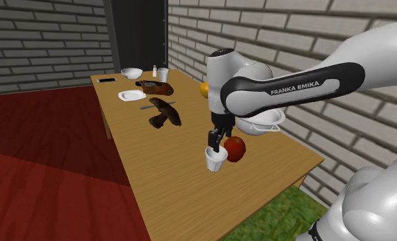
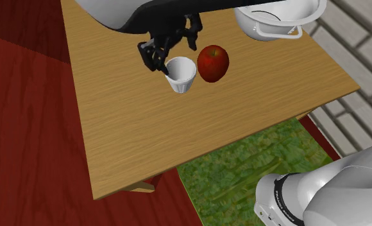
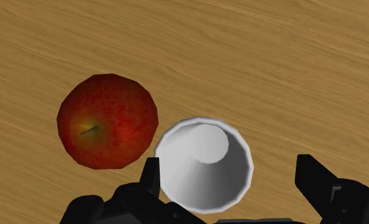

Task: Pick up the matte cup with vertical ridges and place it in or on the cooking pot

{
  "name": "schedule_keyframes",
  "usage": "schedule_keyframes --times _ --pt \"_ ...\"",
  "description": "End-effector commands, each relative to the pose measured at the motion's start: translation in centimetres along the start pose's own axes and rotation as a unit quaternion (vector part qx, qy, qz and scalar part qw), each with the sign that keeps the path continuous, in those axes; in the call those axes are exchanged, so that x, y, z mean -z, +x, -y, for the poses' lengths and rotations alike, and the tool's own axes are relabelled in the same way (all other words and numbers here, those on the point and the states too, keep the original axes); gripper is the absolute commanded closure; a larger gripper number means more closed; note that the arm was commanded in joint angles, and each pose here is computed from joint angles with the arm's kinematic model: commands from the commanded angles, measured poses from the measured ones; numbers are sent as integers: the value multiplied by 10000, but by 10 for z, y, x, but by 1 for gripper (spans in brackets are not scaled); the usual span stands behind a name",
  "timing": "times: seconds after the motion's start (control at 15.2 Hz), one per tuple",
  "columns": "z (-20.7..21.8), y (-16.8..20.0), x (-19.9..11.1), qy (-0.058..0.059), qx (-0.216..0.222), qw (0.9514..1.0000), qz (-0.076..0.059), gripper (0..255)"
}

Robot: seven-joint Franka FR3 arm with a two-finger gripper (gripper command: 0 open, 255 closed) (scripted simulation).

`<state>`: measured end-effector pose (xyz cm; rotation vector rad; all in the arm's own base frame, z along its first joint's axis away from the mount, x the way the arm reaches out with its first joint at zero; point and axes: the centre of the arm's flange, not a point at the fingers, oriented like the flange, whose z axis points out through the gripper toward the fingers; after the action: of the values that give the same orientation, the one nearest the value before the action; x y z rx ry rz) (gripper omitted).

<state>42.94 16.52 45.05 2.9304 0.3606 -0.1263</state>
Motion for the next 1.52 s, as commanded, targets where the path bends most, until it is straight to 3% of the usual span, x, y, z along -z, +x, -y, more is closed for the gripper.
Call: schedule_keyframes --times 0.0,0.26,0.73,1.25,1.32,1.45 --pt "14 19 -18 -55 66 9999 81 0" --pt "38 47 -49 -153 177 9995 217 0" --pt "37 45 -89 -153 177 9995 217 0" --pt "37 45 -89 -153 177 9995 217 0" --pt "37 45 -89 -153 177 9995 217 255" --pt "37 45 -89 -153 177 9995 217 255"
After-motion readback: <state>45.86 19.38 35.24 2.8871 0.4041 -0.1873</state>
